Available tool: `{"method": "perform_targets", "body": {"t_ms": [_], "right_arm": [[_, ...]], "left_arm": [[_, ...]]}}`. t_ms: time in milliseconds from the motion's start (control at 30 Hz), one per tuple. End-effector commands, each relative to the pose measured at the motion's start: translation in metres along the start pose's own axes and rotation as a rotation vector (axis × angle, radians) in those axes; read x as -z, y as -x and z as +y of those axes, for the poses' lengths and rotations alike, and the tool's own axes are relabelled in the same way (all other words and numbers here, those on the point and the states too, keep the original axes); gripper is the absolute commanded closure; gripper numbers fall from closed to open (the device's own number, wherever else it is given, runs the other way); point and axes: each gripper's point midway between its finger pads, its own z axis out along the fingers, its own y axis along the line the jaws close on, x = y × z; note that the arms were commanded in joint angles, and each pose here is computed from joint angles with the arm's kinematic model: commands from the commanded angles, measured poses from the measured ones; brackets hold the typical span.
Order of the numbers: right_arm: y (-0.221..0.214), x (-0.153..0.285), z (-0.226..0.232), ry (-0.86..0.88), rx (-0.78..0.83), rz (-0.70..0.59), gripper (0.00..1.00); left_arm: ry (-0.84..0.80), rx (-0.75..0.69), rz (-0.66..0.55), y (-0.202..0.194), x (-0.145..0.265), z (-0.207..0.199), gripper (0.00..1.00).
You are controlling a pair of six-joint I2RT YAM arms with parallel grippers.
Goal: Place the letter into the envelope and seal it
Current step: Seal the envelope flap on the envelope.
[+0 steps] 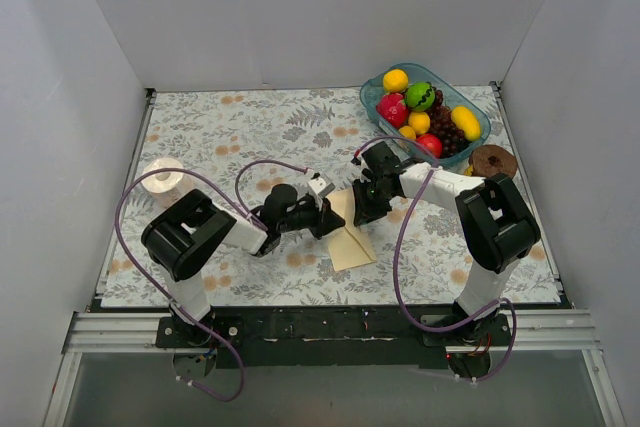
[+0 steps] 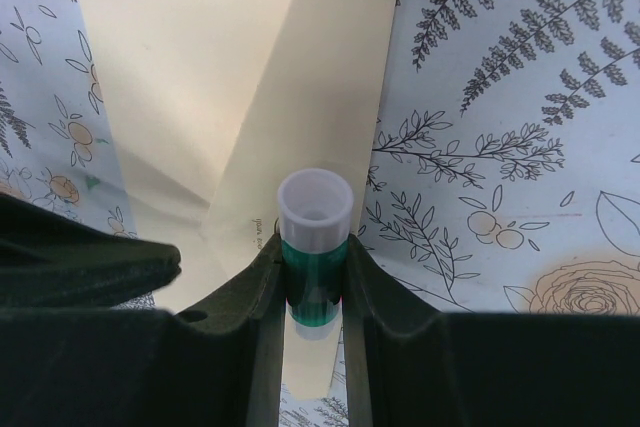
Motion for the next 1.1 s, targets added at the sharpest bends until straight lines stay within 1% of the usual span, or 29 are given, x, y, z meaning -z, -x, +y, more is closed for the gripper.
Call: {"method": "perform_targets", "body": {"t_ms": [0, 333, 567, 700, 733, 767, 967, 1067], "right_arm": [[-0.020, -0.020, -0.028, -0.111, 0.023, 0.064, 0.99], [-0.024, -0.020, -0.028, -0.110, 0.029, 0.071, 0.99], [-0.023, -0.020, -0.027, -0.110, 0.028, 0.068, 0.99], [-0.021, -0.019, -0.027, -0.109, 0.027, 0.065, 0.99], [-0.021, -0.019, -0.027, -0.110, 0.028, 0.065, 0.99], [-0.020, -0.019, -0.027, -0.111, 0.029, 0.063, 0.99], [-0.015, -0.017, -0.026, -0.115, 0.034, 0.053, 0.99], [-0.011, -0.013, -0.025, -0.118, 0.037, 0.038, 0.99]], "left_arm": [[-0.065, -0.087, -0.092, 0.041, -0.010, -0.020, 1.00], [-0.065, -0.085, -0.054, 0.030, -0.031, -0.012, 1.00], [-0.058, -0.070, 0.014, 0.006, -0.037, -0.003, 1.00], [-0.054, -0.052, 0.066, -0.015, -0.034, -0.001, 1.00], [-0.039, -0.042, 0.082, -0.025, -0.030, 0.001, 1.00], [-0.031, -0.040, 0.080, -0.027, -0.028, 0.002, 1.00], [0.035, 0.008, 0.186, -0.076, -0.016, 0.011, 1.00], [0.071, 0.034, 0.224, -0.094, -0.011, 0.016, 1.00]]}}
